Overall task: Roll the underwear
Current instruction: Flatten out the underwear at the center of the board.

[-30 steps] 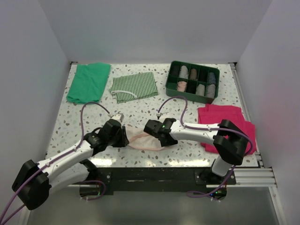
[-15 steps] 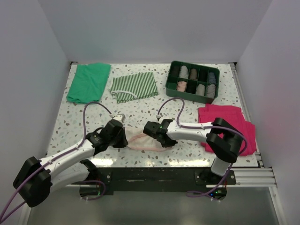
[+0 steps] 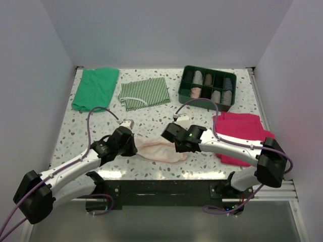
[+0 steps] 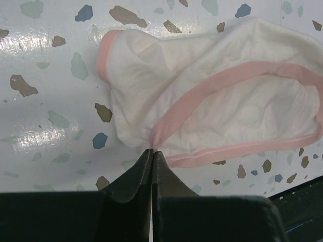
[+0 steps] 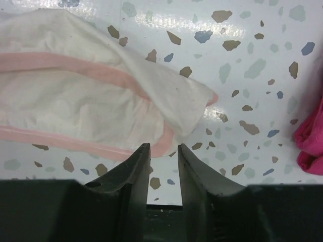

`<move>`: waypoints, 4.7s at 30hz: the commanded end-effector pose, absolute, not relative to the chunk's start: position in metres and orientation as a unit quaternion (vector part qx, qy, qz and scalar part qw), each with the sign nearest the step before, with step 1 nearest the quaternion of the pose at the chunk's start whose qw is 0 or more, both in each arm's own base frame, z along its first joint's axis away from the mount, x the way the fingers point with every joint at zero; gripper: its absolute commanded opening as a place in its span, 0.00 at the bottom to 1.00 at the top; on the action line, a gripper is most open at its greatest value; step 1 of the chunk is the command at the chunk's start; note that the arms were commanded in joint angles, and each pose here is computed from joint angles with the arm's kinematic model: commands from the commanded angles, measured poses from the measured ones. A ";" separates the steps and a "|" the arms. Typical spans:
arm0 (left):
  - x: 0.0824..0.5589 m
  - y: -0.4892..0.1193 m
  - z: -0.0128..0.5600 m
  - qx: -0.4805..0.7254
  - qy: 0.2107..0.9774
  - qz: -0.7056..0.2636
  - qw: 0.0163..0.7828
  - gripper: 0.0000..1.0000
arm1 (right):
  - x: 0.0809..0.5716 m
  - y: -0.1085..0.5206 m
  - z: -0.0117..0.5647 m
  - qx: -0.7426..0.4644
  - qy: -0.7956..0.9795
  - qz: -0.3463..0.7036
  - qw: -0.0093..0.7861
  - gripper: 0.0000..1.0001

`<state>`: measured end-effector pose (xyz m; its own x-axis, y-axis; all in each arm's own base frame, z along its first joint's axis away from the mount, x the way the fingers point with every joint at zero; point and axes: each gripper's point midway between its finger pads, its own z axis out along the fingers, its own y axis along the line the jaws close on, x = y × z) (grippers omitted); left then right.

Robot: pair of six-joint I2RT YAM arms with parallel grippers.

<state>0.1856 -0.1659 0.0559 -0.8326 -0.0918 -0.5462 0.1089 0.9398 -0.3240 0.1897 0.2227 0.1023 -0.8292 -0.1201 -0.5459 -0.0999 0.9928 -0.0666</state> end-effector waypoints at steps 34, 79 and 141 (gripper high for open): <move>0.194 -0.162 0.060 -0.006 0.936 -0.161 0.312 0.05 | 0.206 0.239 0.116 0.008 0.939 0.182 0.292 0.00; 0.191 -0.176 0.064 0.027 0.929 -0.198 0.311 0.05 | 0.184 0.200 0.047 -0.056 0.973 -0.069 0.213 0.27; 0.213 -0.144 0.247 -0.029 0.881 -0.177 0.438 0.00 | 0.136 0.263 0.288 -0.122 0.865 0.371 0.314 0.00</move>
<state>0.2192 -0.1620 0.2087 -0.6563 -0.1767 -0.7335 0.1373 0.9280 -0.3464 0.1583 0.2479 0.2461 -0.7780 0.0776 -0.6234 -0.3095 0.8162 0.4879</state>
